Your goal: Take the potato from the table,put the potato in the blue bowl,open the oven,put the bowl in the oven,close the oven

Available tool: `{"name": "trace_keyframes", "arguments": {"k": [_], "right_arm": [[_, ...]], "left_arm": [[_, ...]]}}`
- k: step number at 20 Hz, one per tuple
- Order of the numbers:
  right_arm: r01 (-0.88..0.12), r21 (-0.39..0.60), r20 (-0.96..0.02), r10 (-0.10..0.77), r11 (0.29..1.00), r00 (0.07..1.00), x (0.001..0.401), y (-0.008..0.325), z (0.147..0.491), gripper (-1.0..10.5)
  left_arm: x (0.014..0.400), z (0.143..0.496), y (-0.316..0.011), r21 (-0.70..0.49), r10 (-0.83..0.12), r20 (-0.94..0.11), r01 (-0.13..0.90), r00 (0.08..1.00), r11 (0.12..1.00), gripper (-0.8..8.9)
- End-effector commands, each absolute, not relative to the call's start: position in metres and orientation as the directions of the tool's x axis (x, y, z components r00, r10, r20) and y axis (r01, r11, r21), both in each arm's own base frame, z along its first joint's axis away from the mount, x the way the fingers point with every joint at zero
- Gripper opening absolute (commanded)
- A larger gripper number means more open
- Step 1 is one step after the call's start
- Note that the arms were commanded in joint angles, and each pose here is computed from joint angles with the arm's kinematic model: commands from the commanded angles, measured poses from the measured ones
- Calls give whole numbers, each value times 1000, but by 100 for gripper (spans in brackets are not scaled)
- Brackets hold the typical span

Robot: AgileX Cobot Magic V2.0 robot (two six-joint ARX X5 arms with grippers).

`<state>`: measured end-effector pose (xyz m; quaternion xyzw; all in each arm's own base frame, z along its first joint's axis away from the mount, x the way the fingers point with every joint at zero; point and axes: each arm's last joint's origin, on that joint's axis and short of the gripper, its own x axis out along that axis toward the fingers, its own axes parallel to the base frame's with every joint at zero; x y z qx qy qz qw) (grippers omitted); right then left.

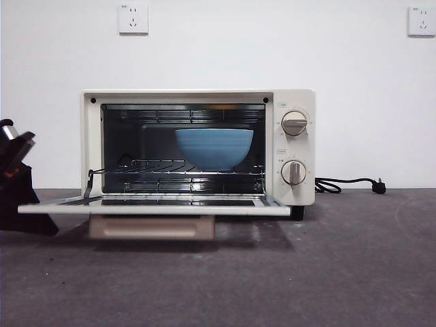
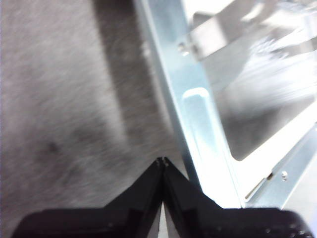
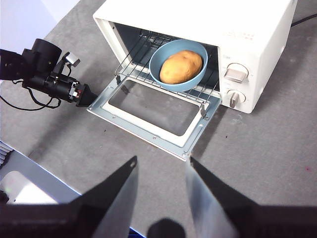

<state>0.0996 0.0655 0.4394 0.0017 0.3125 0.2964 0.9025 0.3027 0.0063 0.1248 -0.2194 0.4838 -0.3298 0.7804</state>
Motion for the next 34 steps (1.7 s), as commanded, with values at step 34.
{"name": "trace_keyframes", "arguments": {"k": [34], "right_arm": [[-529, 192, -569, 533, 827, 626, 99, 66, 439, 158]], "left_arm": [[326, 203, 20, -666, -737, -274, 432, 618, 609, -8]]}}
